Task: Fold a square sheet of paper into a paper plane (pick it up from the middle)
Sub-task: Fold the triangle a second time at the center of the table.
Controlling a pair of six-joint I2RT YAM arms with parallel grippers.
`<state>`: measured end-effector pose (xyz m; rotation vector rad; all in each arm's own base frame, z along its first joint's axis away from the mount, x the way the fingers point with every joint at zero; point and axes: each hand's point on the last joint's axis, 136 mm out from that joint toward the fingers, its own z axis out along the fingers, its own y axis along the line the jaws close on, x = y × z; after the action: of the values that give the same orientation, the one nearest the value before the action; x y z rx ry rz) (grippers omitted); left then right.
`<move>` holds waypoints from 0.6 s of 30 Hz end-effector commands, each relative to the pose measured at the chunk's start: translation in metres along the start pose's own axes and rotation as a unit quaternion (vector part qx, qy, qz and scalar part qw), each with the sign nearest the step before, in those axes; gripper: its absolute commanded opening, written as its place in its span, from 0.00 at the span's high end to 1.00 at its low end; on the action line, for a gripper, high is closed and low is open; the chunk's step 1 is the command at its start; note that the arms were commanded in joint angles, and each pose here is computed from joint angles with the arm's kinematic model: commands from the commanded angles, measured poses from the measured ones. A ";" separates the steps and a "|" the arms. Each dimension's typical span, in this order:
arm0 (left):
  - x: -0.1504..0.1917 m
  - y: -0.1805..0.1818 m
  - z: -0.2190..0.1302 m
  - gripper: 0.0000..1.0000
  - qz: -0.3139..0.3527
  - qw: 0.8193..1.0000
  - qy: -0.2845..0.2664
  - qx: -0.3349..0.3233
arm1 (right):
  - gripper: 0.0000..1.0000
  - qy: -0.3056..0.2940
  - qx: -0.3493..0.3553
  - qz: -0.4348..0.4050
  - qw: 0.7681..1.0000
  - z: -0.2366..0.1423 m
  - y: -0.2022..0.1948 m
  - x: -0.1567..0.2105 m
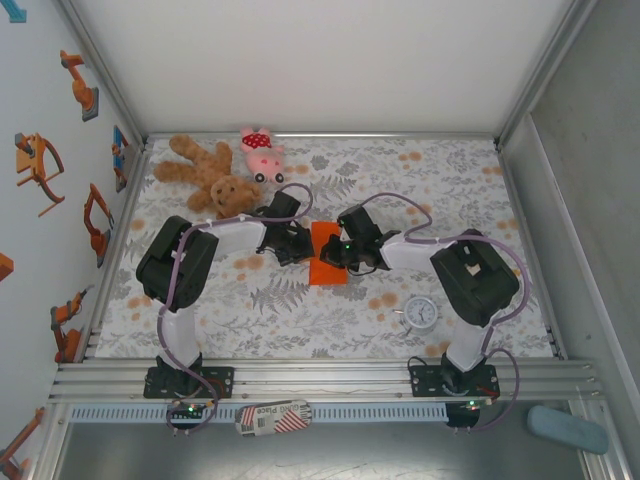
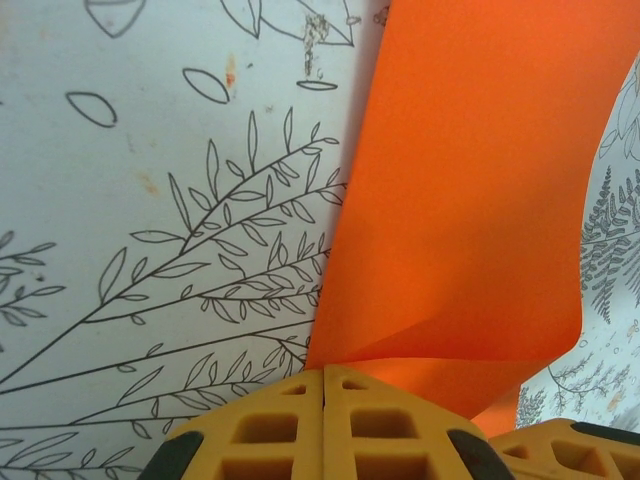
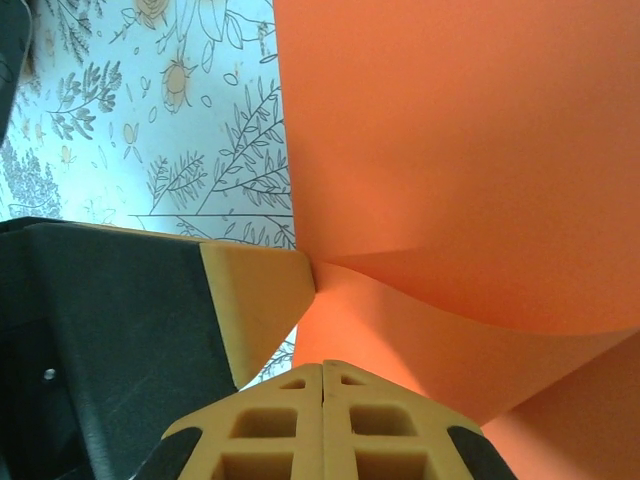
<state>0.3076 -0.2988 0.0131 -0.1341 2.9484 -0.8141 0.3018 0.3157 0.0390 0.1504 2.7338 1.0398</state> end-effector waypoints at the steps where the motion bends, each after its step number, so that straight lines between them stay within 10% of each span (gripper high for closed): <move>1: 0.013 0.030 0.014 1.00 -0.006 0.998 0.025 -0.060 | 1.00 -0.001 0.020 -0.004 1.000 0.005 -0.012 -0.002; 18: 0.021 0.058 0.019 1.00 -0.033 0.991 0.040 -0.120 | 1.00 -0.044 0.045 0.053 0.997 -0.018 -0.071 0.006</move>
<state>0.3087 -0.2978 0.0116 -0.1476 2.9782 -0.7586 0.2961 0.2816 0.0168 0.2389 2.6956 1.0153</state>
